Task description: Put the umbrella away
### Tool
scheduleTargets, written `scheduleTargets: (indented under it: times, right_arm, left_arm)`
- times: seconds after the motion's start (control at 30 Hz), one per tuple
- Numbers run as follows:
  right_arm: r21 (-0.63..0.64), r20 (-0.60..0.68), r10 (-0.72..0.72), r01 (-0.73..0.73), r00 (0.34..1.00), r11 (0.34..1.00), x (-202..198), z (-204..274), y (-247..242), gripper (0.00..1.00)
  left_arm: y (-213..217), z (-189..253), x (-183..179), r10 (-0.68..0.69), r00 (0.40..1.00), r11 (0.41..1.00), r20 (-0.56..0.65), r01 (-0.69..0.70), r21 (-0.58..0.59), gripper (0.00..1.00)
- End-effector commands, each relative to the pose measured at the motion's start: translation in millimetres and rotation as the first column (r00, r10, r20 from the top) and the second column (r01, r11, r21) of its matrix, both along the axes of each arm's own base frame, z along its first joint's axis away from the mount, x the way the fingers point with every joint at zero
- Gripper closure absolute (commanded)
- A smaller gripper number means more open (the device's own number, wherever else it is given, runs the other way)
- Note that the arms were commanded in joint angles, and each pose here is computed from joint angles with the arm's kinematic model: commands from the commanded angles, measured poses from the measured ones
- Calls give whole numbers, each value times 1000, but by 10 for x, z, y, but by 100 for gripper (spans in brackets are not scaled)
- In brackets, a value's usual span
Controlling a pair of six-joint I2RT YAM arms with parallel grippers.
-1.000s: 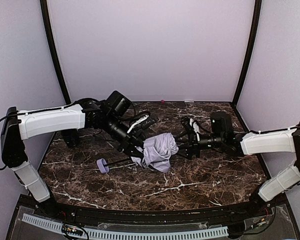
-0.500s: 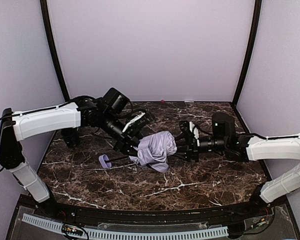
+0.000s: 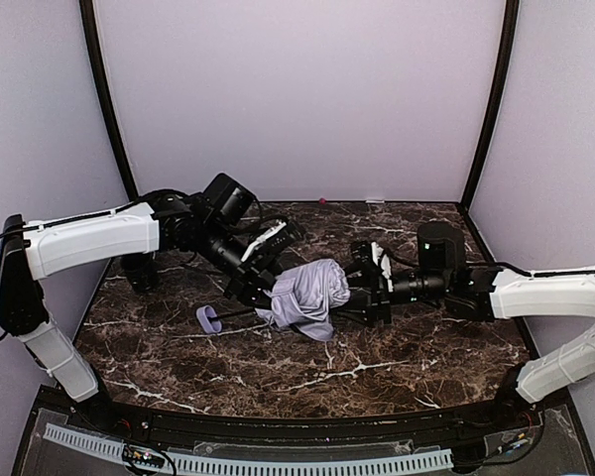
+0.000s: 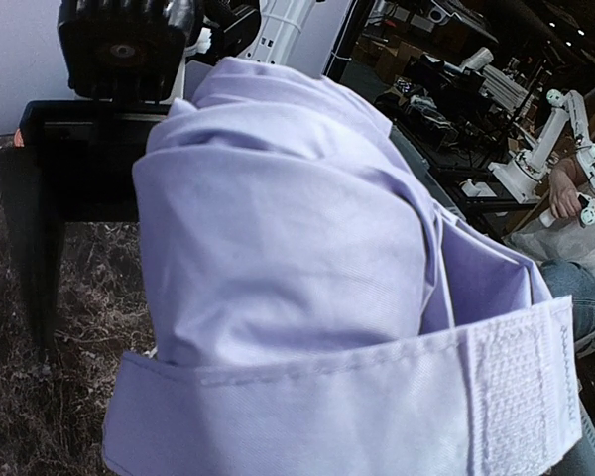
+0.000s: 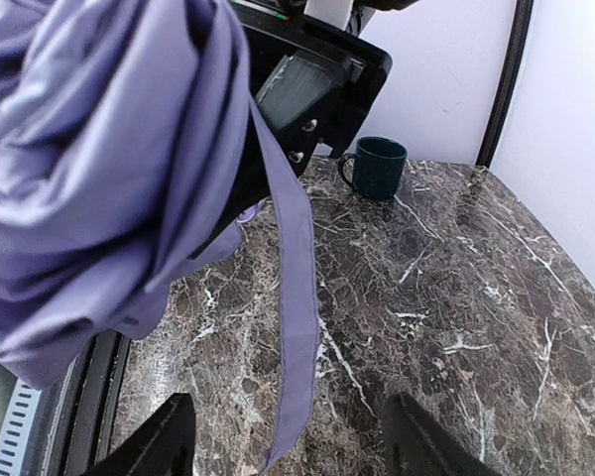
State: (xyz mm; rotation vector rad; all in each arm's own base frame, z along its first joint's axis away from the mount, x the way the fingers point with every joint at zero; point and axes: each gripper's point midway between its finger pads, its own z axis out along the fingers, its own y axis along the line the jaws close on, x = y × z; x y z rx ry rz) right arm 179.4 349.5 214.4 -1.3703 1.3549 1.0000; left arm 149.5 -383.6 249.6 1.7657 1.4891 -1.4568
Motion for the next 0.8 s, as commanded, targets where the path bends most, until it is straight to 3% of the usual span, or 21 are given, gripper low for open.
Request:
scheduleTargets:
  times: [0.0, 0.1, 0.23, 0.43, 0.47, 0.57, 0.77]
  right_arm:
    - [-10, -45, -7, 7, 999, 1000, 12, -13, 54, 20]
    - [12, -43, -38, 39, 998, 999, 28, -11, 58, 18]
    - [42, -60, -69, 72, 996, 997, 127, 21, 138, 22]
    - [33, -64, -8, 10, 998, 999, 54, -20, 306, 26]
    - [38, -70, -17, 20, 997, 999, 67, -7, 311, 34]
    - [62, -71, -84, 88, 994, 994, 161, 58, 268, 99]
    - [63, -121, -331, 340, 936, 938, 620, 29, -107, 100]
  left_arm:
    - [57, 403, -162, -68, 996, 991, 48, 74, -116, 100]
    - [49, 458, -176, -81, 995, 988, 57, 87, -129, 100]
    - [24, 466, -199, -91, 994, 986, 61, 99, -134, 100]
    - [5, 491, -181, -86, 994, 986, 71, 96, -139, 100]
    - [5, 480, -179, -85, 994, 986, 70, 94, -136, 100]
    - [13, 470, -184, -86, 994, 987, 70, 95, -132, 100]
    - [64, 440, -214, -79, 994, 989, 77, 88, -117, 100]
